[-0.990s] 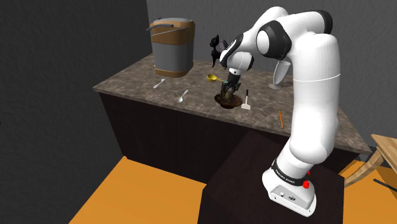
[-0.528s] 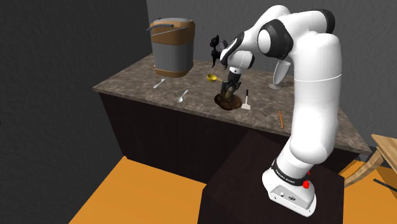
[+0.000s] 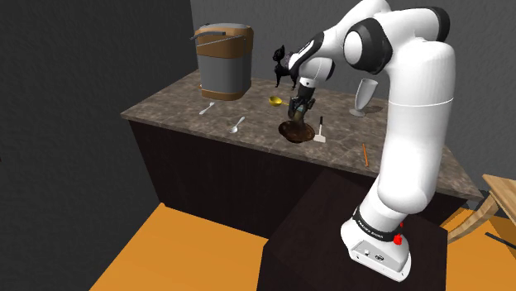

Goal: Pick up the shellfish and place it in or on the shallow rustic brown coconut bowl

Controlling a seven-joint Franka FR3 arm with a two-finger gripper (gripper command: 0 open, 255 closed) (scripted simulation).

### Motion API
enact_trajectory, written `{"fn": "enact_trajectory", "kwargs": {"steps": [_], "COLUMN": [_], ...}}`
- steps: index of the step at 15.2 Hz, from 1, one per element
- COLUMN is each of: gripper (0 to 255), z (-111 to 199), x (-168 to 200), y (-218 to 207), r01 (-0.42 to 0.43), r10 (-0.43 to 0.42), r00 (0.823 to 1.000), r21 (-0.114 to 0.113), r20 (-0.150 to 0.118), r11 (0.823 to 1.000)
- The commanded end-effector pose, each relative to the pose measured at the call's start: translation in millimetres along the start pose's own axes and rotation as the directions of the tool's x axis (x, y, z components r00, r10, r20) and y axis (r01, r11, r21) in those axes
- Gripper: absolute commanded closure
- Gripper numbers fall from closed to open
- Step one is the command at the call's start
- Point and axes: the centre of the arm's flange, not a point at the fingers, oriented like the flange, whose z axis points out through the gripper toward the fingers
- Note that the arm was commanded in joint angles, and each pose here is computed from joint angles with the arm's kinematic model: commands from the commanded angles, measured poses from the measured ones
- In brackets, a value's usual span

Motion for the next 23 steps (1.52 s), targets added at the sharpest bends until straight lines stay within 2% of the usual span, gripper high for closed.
{"fn": "enact_trajectory", "kwargs": {"steps": [1,10,14,23], "gripper": [255,255,255,255], "z": [-11,-55,-62,-15], "x": [0,1,-57,-58], "y": [-1,-7,-16,-10], "r01": [0.000,0.000,0.000,0.000], "r10": [0.000,0.000,0.000,0.000], "r00": [1.000,1.000,1.000,1.000], "r21": [0.000,0.000,0.000,0.000], "r20": [0.000,0.000,0.000,0.000], "r11": [1.000,1.000,1.000,1.000]}}
